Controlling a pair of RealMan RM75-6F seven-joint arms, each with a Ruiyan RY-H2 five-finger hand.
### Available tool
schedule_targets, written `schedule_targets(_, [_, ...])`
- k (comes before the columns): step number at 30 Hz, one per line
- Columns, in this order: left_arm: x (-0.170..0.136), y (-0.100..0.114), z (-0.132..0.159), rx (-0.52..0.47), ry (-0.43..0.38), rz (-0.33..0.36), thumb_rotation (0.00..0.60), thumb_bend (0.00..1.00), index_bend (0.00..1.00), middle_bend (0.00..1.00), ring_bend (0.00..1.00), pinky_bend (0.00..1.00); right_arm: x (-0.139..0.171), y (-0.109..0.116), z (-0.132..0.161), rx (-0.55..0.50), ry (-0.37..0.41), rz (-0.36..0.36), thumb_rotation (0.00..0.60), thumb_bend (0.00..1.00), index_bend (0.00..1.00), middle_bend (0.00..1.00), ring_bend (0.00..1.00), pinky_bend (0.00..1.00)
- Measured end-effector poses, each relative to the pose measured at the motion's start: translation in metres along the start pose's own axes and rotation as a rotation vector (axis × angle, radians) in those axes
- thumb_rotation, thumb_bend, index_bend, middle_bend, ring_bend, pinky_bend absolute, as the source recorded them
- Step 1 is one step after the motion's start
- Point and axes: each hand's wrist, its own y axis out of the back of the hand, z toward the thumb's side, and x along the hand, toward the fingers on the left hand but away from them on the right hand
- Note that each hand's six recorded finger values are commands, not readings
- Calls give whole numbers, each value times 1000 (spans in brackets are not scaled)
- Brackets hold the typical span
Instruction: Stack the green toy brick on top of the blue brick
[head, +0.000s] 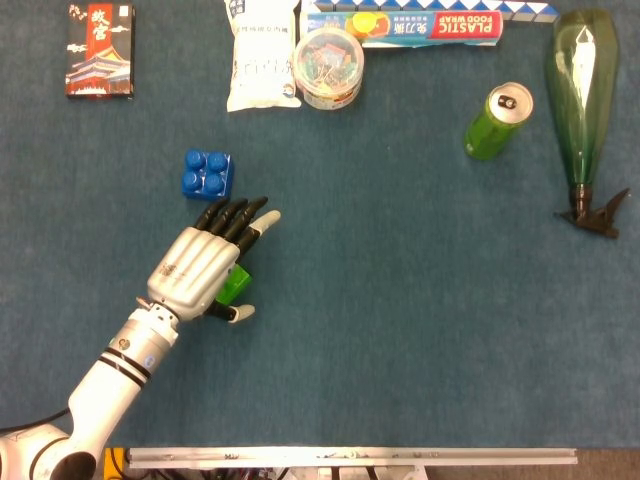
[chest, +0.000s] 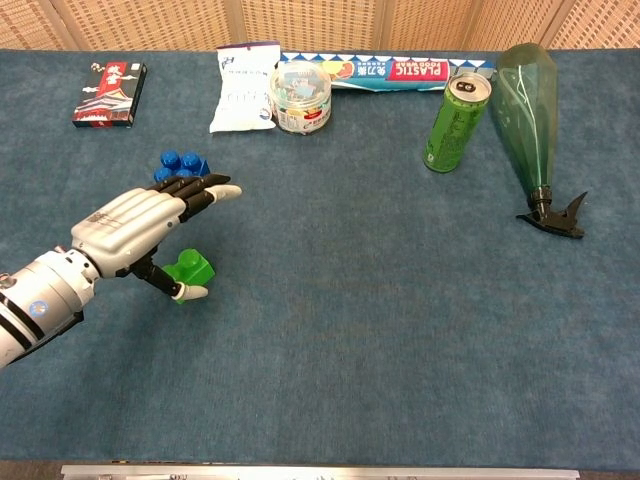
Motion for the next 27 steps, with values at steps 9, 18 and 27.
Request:
schedule_targets(9, [1, -6, -6, 3, 26, -6, 600, 24, 0, 0, 0, 28, -1, -1, -1, -1, -3, 5, 600, 376, 482, 453, 329, 460])
schedule_targets(18, [-2, -8, -11, -13, 43, -4, 600, 24, 0, 0, 0, 29, -1, -1, -1, -1, -3, 6, 600, 376, 481, 454, 328, 459])
schedule_targets(27, [-7, -10, -19, -25, 68, -6, 600, 24, 0, 0, 0, 29, -1, -1, -1, 0, -3, 7, 600, 376, 482, 453, 328, 460])
